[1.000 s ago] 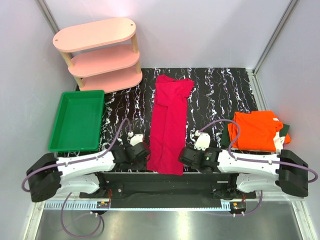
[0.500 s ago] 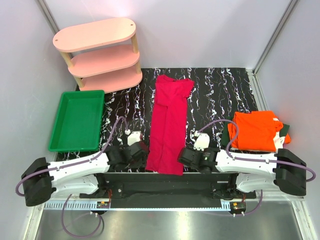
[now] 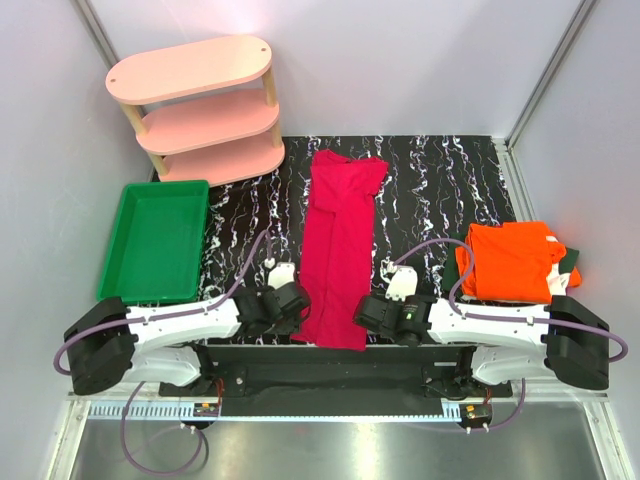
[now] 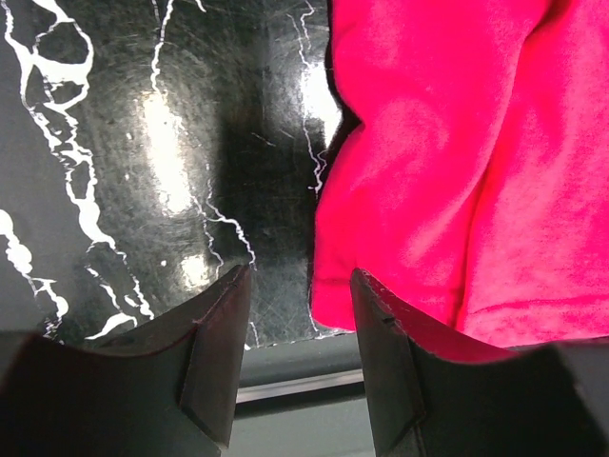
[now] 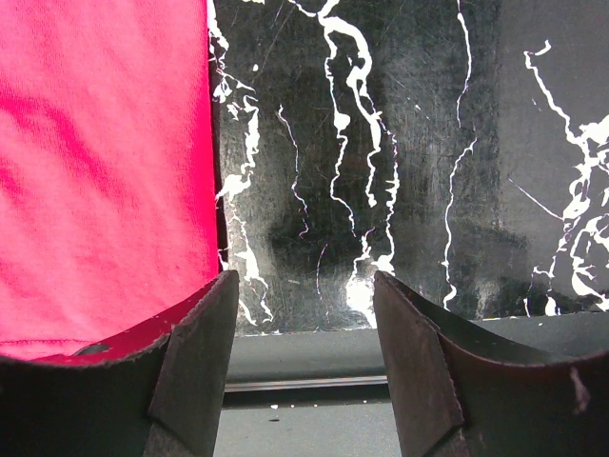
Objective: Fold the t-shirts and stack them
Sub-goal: Grab the bottom of the folded rectangular tshirt with both arms
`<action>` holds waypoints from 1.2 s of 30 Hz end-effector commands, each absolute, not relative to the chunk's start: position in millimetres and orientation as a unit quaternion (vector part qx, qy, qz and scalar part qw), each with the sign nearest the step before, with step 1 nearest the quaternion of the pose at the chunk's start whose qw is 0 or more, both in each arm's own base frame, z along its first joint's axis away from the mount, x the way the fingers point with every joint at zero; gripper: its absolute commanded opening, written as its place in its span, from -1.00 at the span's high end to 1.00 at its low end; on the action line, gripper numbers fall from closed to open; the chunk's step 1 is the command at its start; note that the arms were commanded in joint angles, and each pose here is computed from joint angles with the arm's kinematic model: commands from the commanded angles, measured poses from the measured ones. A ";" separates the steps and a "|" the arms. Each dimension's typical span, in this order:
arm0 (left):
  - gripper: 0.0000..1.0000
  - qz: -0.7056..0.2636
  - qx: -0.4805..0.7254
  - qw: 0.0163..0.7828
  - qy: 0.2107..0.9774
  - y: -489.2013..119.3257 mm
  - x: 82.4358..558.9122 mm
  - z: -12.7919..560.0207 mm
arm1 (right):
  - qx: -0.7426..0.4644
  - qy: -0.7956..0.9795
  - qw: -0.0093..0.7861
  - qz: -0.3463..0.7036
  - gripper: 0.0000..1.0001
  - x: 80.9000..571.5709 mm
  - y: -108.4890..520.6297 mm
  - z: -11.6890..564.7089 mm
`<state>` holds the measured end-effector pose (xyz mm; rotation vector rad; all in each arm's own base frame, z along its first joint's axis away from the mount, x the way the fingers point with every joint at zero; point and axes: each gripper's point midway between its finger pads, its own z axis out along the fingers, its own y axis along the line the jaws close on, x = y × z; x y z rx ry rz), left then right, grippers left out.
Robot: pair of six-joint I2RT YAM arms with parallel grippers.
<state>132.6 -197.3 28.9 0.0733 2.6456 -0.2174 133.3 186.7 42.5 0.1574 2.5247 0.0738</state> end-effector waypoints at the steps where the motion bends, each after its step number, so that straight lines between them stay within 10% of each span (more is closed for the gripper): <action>1: -0.01 -0.098 0.028 0.248 0.963 -209.3 135.5 26.7 | 0.071 0.945 0.315 0.050 -0.32 137.4 194.9 52.0; 36: 0.34 -0.105 0.023 0.190 0.976 -207.5 84.8 -7.5 | 0.066 0.957 0.277 0.059 -0.37 126.2 205.9 20.8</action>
